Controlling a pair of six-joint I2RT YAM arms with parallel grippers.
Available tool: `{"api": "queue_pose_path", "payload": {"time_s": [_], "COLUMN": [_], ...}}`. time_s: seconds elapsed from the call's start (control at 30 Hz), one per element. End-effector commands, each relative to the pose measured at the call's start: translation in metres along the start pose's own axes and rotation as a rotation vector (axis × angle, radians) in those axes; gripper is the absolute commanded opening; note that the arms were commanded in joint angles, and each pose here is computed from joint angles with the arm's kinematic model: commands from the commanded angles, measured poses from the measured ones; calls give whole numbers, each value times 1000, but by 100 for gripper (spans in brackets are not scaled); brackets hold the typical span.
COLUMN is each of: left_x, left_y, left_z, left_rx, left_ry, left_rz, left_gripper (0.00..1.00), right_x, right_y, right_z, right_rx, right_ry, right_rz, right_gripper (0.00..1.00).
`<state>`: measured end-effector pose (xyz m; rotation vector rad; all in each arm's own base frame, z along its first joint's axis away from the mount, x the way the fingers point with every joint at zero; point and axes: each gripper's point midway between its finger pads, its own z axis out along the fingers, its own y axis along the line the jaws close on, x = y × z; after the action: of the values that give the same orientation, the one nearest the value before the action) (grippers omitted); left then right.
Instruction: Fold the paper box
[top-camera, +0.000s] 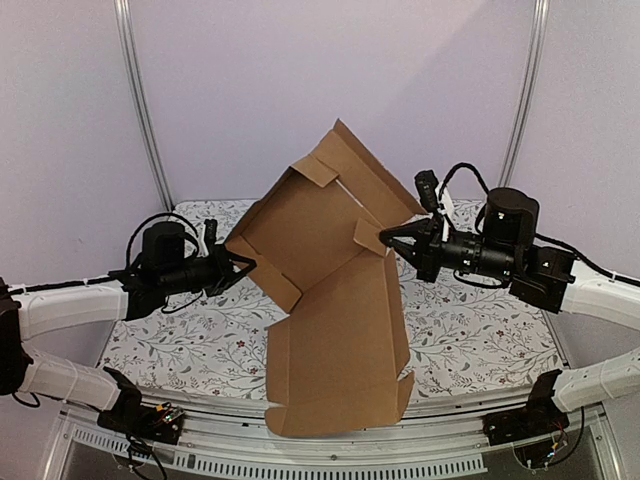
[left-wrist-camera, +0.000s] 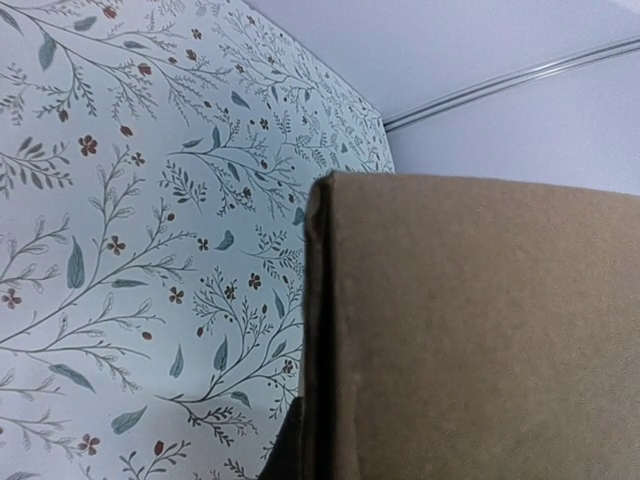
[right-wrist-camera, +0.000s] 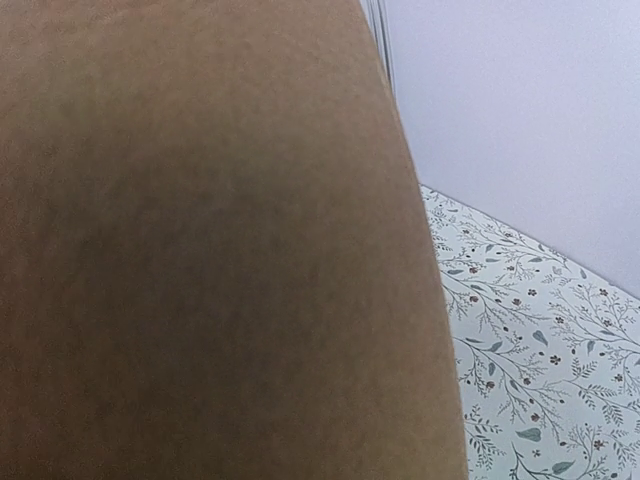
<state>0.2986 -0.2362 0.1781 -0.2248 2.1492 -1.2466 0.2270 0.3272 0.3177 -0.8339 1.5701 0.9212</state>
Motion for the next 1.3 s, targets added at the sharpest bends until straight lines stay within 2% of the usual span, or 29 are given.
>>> {"api": "queue_pose_path", "payload": {"time_s": [0.0,0.3,0.5,0.7,0.93,1.27], "left_x": [-4,-11,-17,-23,-20,-15], "left_y": [-6,2,5,8,13,6], "left_z": [2,1,-4,-12,-14,-12], "left_rx": [34,-40,-98,-161,-194,-163], "left_ry": [-4,-25,-42,-56,-25,14], "left_rz": [11,85,176,249,295,335], "left_gripper": [0,0,0,0,0,0], "right_x": [5,11,-7,-26,-43,-28], "right_y": [-3,-3,-10,-17,-5,-3], "right_z": [-22,-71,-94,-108,-99,-61], "right_rx": [61,122,203,263,193,115], "right_ry": [77,170,177,196,179,262], "right_rz": [-59,-175,-236,-290,-312,-286], "right_gripper": [0,0,11,16,20,21]}}
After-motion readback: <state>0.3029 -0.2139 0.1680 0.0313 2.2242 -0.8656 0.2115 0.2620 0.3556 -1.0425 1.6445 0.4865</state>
